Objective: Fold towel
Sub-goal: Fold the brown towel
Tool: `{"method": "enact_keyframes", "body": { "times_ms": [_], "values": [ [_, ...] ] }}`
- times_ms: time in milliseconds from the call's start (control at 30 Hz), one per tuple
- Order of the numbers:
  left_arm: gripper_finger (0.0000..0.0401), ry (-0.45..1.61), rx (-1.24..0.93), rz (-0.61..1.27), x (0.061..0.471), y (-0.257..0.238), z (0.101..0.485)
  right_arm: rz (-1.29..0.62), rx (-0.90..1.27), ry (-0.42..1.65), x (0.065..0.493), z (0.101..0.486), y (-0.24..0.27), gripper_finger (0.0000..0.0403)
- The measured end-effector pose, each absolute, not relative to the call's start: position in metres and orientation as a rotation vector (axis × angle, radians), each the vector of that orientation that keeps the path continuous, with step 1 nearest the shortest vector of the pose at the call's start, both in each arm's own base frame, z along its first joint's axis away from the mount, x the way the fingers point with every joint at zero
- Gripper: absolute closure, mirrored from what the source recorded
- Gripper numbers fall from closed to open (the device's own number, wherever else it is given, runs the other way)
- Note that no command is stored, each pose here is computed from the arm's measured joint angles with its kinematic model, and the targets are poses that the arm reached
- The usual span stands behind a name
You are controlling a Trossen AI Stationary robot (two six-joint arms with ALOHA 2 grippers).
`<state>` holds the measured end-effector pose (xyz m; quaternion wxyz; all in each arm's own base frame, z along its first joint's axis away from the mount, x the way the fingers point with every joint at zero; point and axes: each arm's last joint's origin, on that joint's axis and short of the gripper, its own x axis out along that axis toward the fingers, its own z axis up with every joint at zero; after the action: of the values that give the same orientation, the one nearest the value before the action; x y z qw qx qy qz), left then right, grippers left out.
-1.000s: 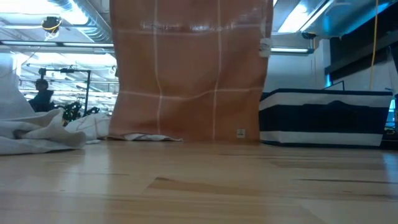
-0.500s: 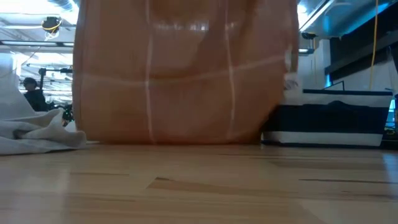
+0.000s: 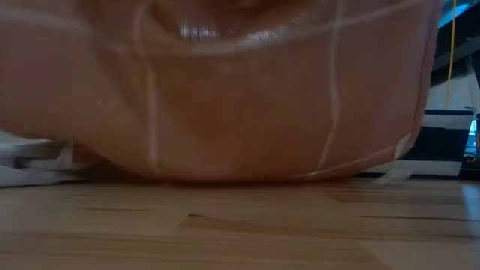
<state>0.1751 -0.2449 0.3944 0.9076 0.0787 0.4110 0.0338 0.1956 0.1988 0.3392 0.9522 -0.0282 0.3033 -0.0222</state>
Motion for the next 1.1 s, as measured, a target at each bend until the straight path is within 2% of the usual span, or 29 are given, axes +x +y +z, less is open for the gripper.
{"method": "enact_keyframes", "body": {
  "times_ms": [133, 233, 400, 667, 833, 1100],
  "values": [
    [0.04, 0.909, 0.122, 0.005, 0.182, -0.27, 0.376, 0.055, 0.036, 0.64, 0.187, 0.317, 0.228, 0.0401],
    [0.04, 0.975, 0.013, -0.05, 0.189, -0.283, 0.368, 0.151, 0.143, 0.72, 0.185, 0.308, 0.243, 0.0401],
    [0.0401, 0.932, -0.129, -0.214, 0.203, -0.296, 0.376, 0.282, 0.327, 0.774, 0.184, 0.305, 0.264, 0.0401],
    [0.0401, 0.883, -0.16, -0.309, 0.2, -0.3, 0.386, 0.314, 0.349, 0.764, 0.182, 0.307, 0.269, 0.0401],
    [0.0401, 0.852, -0.03, -0.165, 0.191, -0.29, 0.383, 0.217, 0.232, 0.741, 0.186, 0.303, 0.259, 0.0401],
    [0.0401, 0.737, 0.178, 0.296, 0.183, -0.251, 0.376, -0.133, -0.053, 0.732, 0.204, 0.291, 0.215, 0.04]
  ]
}}
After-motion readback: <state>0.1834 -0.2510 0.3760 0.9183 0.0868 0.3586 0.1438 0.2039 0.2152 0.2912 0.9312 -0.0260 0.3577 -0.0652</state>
